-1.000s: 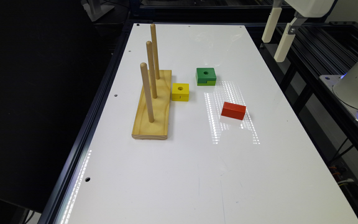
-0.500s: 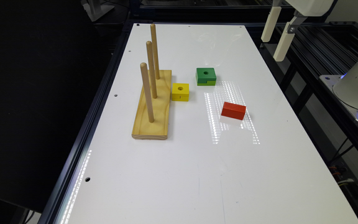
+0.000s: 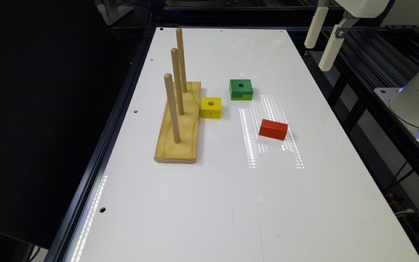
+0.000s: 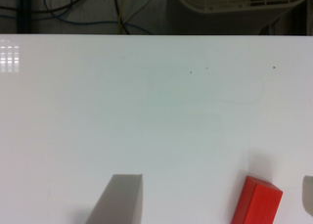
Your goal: Pick up yellow block.
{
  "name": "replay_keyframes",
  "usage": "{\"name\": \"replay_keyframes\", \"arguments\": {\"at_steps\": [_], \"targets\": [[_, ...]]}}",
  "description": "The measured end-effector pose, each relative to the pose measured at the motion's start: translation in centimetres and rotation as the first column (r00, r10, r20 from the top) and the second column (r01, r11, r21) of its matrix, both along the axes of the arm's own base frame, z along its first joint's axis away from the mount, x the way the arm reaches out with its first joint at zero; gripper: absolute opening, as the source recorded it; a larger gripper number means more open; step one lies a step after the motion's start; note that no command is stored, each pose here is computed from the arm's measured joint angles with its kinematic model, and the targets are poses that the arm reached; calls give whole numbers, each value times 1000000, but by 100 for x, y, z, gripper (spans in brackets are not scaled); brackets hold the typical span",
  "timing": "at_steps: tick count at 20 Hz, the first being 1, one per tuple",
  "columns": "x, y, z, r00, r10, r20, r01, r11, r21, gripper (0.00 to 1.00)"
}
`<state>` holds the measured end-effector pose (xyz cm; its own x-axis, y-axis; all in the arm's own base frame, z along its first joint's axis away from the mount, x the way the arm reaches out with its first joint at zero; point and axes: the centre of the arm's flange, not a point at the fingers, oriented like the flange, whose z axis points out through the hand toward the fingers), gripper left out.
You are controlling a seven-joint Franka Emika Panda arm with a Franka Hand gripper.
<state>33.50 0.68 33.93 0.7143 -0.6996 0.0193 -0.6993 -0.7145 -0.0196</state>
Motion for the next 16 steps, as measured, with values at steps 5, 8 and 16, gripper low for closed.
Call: {"name": "replay_keyframes", "arguments": {"at_steps": [5,8,16], "targets": [[54,2,46,999958,116,9186,-119,1000000,314,100],[122,2,67,999880,-256,15481,245,1000000,719,100],[393,-1,-18,999763,-2500,21631,2451,999994,2303,100]]}}
